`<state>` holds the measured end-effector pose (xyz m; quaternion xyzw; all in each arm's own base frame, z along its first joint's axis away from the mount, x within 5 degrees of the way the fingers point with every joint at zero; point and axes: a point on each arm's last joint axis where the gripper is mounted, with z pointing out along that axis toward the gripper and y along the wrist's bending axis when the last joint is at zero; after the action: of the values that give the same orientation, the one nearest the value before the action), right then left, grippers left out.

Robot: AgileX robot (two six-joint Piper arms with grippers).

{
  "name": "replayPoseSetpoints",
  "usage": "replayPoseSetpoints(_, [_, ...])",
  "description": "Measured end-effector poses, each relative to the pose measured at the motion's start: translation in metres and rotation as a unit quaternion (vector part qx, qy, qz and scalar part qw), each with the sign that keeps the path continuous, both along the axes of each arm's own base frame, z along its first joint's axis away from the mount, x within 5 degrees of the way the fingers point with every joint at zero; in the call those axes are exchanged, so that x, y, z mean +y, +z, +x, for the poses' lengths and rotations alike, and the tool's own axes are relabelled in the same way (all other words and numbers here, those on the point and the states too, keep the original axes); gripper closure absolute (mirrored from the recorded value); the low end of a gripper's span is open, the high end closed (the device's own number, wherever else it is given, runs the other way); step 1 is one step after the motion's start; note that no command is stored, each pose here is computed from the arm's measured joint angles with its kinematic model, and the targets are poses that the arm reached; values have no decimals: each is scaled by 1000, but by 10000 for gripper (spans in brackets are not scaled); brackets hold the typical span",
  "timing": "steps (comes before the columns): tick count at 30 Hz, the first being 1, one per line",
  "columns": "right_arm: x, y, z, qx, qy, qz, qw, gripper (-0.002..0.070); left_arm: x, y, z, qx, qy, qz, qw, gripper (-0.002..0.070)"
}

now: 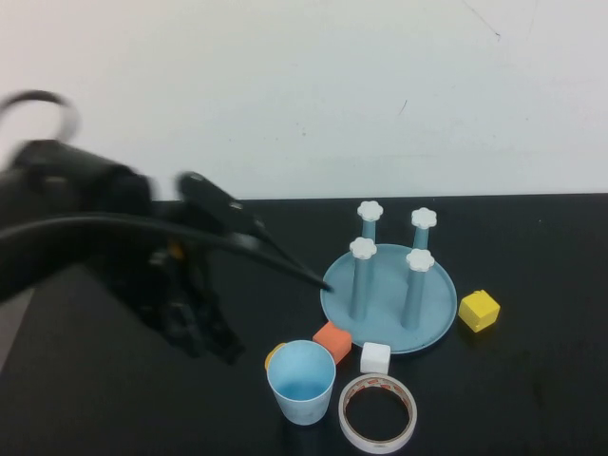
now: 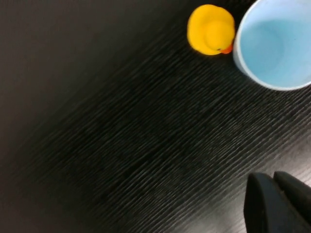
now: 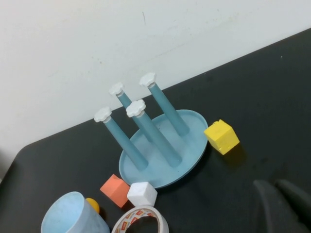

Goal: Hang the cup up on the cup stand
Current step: Pick up the cup from the table

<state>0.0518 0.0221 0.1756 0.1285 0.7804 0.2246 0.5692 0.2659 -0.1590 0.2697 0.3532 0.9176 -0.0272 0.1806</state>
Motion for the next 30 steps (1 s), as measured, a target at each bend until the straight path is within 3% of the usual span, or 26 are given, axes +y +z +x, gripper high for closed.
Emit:
replayPoseSetpoints(7, [0, 0, 0, -1, 3, -7, 1000, 678, -39, -39, 23, 44, -1, 23, 999, 675])
replayPoseSetpoints(10, [0, 0, 0, -1, 3, -9, 1000, 678, -52, -51, 33, 60, -2, 31, 998, 622])
replayPoseSetpoints(13, [0, 0, 0, -1, 3, -9, 1000, 678, -65, -62, 41, 77, 1, 25, 997, 467])
replayPoseSetpoints(16, [0, 0, 0, -1, 3, -9, 1000, 678, -75, -69, 48, 84, 3, 14, 996, 255])
replayPoseSetpoints(19, [0, 0, 0, -1, 3, -9, 1000, 678, -81, -79, 53, 85, 3, 11, 996, 151])
replayPoseSetpoints(23, [0, 0, 0, -1, 4, -10, 1000, 678, -84, -99, 58, 96, 4, 22, 995, 146])
replayPoseSetpoints(30, [1, -1, 0, 2, 7, -10, 1000, 678, -88, -127, 67, 88, 27, 27, 995, 225])
